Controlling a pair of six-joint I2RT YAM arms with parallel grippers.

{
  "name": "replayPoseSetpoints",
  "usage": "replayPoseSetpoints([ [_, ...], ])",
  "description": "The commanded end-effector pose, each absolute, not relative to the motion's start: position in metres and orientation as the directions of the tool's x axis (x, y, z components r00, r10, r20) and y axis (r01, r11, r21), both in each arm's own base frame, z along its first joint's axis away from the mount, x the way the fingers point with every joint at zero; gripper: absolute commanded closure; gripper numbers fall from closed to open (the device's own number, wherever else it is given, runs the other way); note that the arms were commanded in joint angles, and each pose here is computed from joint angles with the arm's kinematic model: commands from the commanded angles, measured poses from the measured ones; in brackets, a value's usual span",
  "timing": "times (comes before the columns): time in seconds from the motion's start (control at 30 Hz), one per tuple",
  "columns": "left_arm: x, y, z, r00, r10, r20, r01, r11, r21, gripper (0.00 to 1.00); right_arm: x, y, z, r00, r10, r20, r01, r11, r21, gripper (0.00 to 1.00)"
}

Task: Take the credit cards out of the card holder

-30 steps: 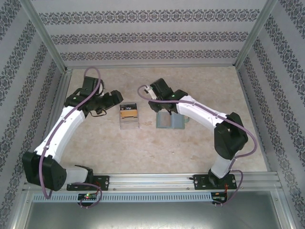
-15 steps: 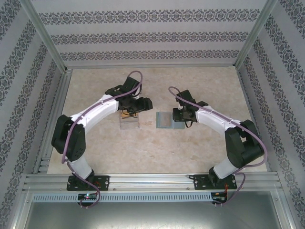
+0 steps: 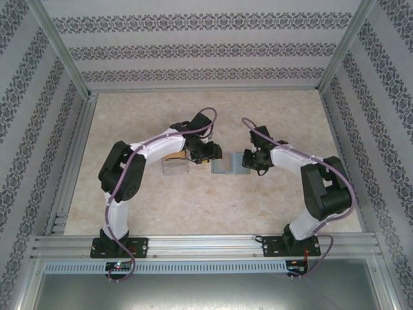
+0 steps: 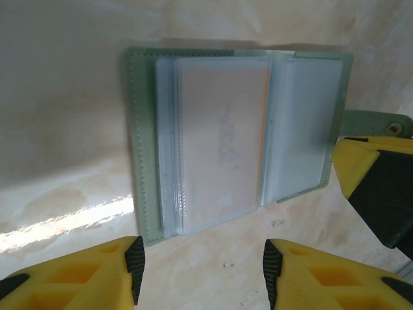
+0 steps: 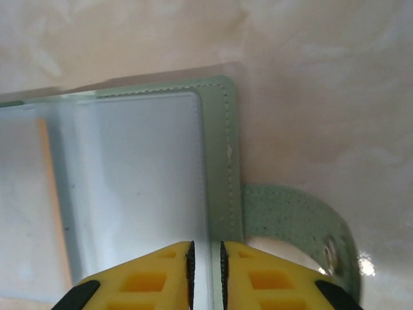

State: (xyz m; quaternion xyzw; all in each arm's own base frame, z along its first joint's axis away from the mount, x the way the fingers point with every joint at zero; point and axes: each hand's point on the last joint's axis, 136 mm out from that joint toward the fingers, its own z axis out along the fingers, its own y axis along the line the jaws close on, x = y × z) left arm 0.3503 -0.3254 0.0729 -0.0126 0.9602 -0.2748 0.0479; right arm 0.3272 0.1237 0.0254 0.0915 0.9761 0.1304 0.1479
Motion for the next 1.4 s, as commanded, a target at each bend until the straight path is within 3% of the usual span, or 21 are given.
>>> replayPoseSetpoints([
  [0.0, 0.355, -0.34, 0.076, -0.995, -0.032, -0.091, 0.024, 0.83, -0.557, 0.46, 0.326, 0.126, 0.014, -0.947, 0.23, -0.226, 0.158, 0.942, 0.298, 0.78],
  [0.57, 0.36, -0.351, 0.042, -0.999, 0.01, -0.051, 0.036, 0.836, -0.548, 0.48, 0.32, 0.136, 0.002, -0.955, 0.243, -0.172, 0.177, 0.929, 0.326, 0.79],
  [0.97, 0.369, -0.342, 0.061, -0.992, 0.011, -0.126, 0.073, 0.862, -0.502, 0.5, 0.32, 0.139, 0.001, -0.956, 0.239, -0.169, 0.174, 0.928, 0.329, 0.79],
  [1.37, 0.365, -0.352, 0.049, -0.995, 0.04, -0.093, 0.083, 0.848, -0.523, 0.5, 0.32, 0.141, -0.001, -0.958, 0.238, -0.162, 0.175, 0.928, 0.329, 0.79],
])
